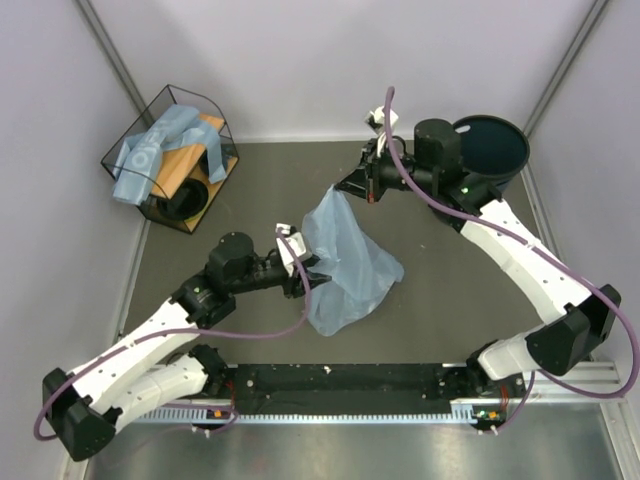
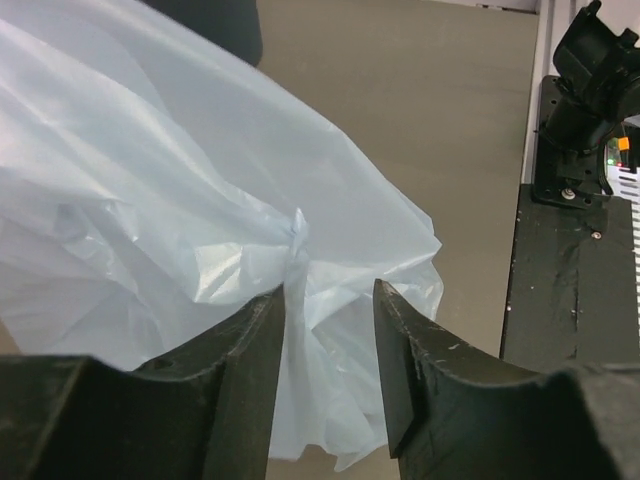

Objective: Put the trash bags into the trash bin

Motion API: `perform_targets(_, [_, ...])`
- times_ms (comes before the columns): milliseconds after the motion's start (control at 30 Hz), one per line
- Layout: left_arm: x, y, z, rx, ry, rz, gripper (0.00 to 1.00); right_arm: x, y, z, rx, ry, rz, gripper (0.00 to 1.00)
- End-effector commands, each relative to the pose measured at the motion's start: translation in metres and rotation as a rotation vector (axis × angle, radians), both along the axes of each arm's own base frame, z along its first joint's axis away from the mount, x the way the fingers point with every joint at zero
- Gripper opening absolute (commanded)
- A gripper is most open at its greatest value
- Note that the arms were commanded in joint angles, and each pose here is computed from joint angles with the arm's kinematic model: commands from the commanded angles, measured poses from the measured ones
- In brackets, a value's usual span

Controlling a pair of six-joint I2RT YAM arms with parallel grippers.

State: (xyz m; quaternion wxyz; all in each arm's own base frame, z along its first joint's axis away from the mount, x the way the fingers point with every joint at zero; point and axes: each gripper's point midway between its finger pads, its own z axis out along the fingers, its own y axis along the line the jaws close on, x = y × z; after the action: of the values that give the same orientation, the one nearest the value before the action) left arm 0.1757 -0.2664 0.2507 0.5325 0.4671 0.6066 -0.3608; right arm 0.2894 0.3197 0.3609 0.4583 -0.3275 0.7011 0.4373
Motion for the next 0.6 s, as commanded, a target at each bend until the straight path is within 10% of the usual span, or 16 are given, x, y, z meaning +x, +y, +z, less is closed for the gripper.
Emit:
perform_targets(0, [0.010, -0.009, -0.005, -0.016, 0.048, 0.030, 0.51, -0.009, 0.010, 0.040, 0.088, -0.075, 0.048, 0.00])
perform_targets(167, [0.034, -0.012, -0.019, 0.023, 0.131, 0.128, 0.45, -0.013, 0.019, 0.038, 0.091, -0.079, 0.088, 0.00])
perform_targets(300, [0.011, -0.016, 0.019, -0.109, 0.151, -0.008, 0.00, 0.002, 0.030, 0.037, 0.087, -0.121, 0.104, 0.00])
perform_targets(567, [-0.023, -0.017, 0.039, -0.202, 0.207, -0.121, 0.00, 0.058, 0.103, 0.048, 0.142, -0.168, 0.213, 0.00])
